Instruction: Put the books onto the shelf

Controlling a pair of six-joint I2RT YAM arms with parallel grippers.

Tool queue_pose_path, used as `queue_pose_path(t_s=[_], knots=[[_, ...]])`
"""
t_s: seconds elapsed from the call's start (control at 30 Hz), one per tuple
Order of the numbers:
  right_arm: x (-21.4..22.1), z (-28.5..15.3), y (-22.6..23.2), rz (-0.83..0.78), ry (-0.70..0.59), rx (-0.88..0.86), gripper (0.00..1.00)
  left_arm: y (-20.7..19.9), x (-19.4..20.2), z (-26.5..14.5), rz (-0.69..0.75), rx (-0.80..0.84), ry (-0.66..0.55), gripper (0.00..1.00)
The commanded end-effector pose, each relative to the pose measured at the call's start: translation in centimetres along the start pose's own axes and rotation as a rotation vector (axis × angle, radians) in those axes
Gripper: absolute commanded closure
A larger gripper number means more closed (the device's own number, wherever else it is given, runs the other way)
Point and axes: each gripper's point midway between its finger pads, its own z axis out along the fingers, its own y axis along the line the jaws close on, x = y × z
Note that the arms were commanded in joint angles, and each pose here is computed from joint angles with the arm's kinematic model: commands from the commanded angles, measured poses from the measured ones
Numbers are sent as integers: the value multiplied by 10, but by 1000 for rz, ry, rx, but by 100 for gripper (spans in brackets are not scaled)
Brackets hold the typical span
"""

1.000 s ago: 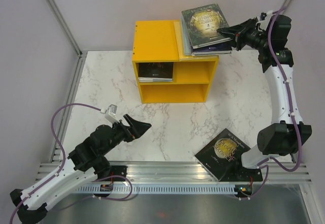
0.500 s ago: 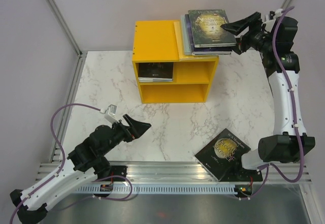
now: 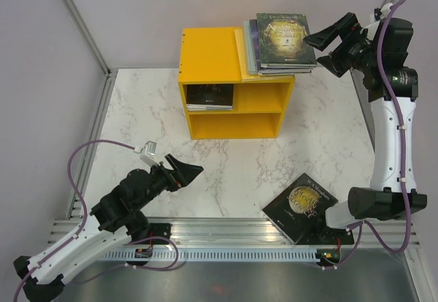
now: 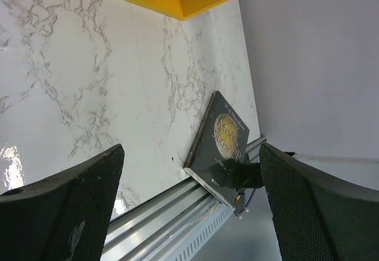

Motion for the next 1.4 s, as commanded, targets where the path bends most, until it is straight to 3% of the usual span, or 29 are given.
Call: queue_pose_path(t_s=[0.0, 0.2, 0.33, 0.37, 0.43, 0.47, 0.57, 0.8, 1.13, 1.3, 1.33, 1.37], knots=[[-12, -13, -11, -104, -57, 104, 2, -6, -9, -1, 30, 25, -38, 4], [-28, -41, -40, -190, -135, 265, 2, -5, -7, 0, 53, 18, -29, 3], [-12, -71, -112, -199, -183, 539, 2, 0, -1, 6, 89, -11, 10, 3], [17, -67, -159, -165, -103, 632, 2, 3, 2, 10, 99, -29, 29, 3], [36, -72, -188, -158, -90, 658, 2, 2, 8, 14, 102, -27, 56, 3], [72, -65, -222, -113, 13, 666, 2, 0, 10, 17, 104, -21, 67, 3], [126, -66, -284, -5, 148, 696, 2, 2, 16, 20, 104, -17, 88, 4], [201, -83, -355, 86, 227, 805, 2, 5, 20, 24, 99, -22, 104, 4], [276, -66, -361, 256, 331, 721, 2, 8, 28, 32, 85, -23, 126, 6], [343, -40, -315, 307, 421, 548, 2, 13, 30, 36, 72, -38, 124, 6], [376, -43, -296, 344, 484, 521, 2, 14, 31, 37, 73, -41, 129, 6], [381, -32, -274, 346, 472, 426, 2, 14, 31, 38, 72, -43, 129, 6]])
